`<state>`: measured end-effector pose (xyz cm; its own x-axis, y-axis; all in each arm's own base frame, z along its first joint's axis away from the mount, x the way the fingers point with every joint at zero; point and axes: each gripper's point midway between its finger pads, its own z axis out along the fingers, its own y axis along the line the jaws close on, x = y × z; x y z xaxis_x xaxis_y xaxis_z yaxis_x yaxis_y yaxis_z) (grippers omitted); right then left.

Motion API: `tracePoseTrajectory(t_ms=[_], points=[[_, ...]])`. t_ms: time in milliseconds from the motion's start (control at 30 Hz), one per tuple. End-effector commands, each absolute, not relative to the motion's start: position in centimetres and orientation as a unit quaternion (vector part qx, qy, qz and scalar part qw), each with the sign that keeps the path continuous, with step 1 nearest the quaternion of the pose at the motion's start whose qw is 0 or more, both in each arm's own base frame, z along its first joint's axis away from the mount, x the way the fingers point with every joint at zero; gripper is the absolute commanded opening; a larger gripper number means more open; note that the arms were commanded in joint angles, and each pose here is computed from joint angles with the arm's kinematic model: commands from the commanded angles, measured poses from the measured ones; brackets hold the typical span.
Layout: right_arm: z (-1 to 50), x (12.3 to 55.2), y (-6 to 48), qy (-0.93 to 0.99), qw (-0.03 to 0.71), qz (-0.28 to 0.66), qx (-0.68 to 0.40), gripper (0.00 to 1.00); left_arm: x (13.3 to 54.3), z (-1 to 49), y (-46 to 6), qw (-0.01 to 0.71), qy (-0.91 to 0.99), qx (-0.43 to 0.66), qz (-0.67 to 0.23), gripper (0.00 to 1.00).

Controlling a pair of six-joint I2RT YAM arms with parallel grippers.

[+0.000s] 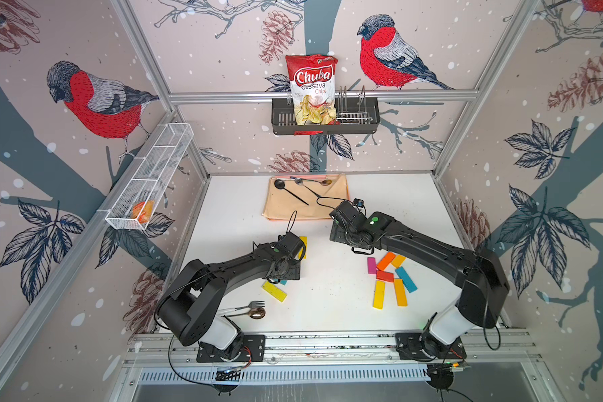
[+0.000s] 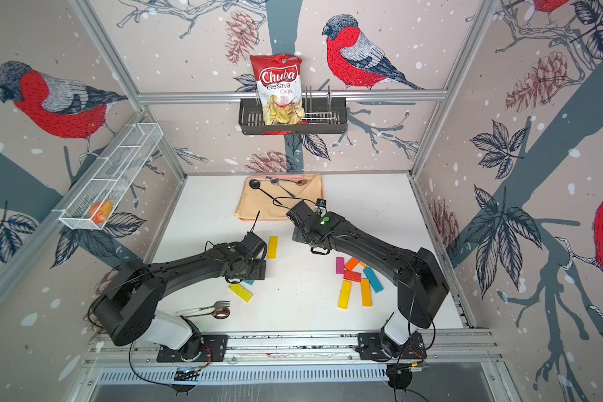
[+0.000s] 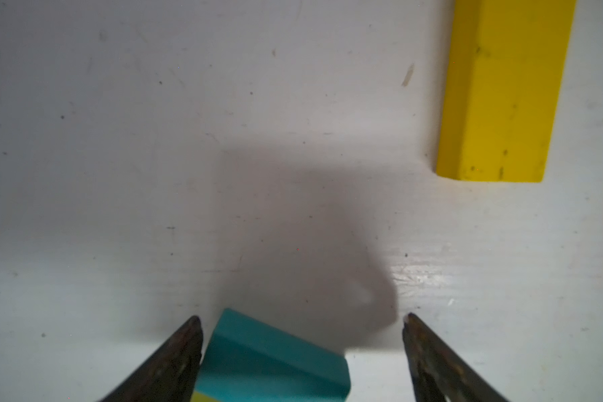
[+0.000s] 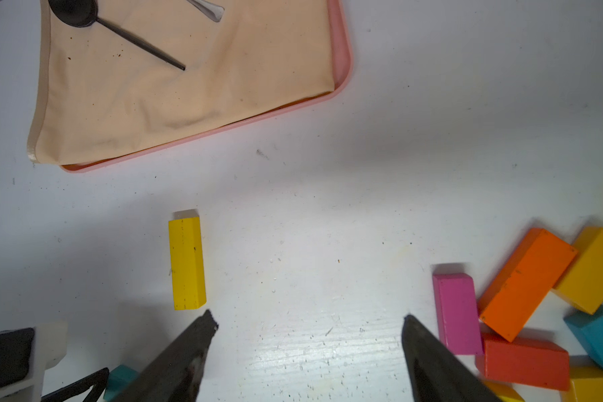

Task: Assemble the letter h with building blocks
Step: Move the building block to the center of the board.

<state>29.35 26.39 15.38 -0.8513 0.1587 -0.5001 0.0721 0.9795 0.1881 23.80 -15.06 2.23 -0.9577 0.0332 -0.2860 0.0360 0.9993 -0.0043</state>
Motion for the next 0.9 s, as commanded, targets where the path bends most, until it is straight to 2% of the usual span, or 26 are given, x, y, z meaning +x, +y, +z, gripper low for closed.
tracePoseTrajectory(t_ms=[0,367,500,567,700,867], points=[[15.7,29.4,26.1,0.957,0.27,0.084,0.067,0.86,23.4,2.4,-14.5,0.138,0.99,0.03,0.01,0.88],[15.7,29.6,25.2,0.956,0.27,0.081,0.077,0.85,21.3,1.3,-16.0,0.098,0.993,0.065,-0.014,0.75],[15.8,29.6,24.8,0.956,0.27,0.079,0.079,0.86,20.7,0.9,-16.4,0.086,0.994,0.07,-0.013,0.79],[15.9,29.6,24.6,0.956,0.271,0.08,0.081,0.86,20.7,0.7,-16.5,0.086,0.994,0.068,-0.016,0.78],[15.7,29.6,24.1,0.956,0.27,0.079,0.088,0.85,20.4,0.1,-17.1,0.078,0.995,0.059,-0.031,0.61],[15.7,29.5,23.4,0.955,0.271,0.077,0.094,0.85,20.4,0.3,-18.2,0.08,0.994,0.064,-0.043,0.51]])
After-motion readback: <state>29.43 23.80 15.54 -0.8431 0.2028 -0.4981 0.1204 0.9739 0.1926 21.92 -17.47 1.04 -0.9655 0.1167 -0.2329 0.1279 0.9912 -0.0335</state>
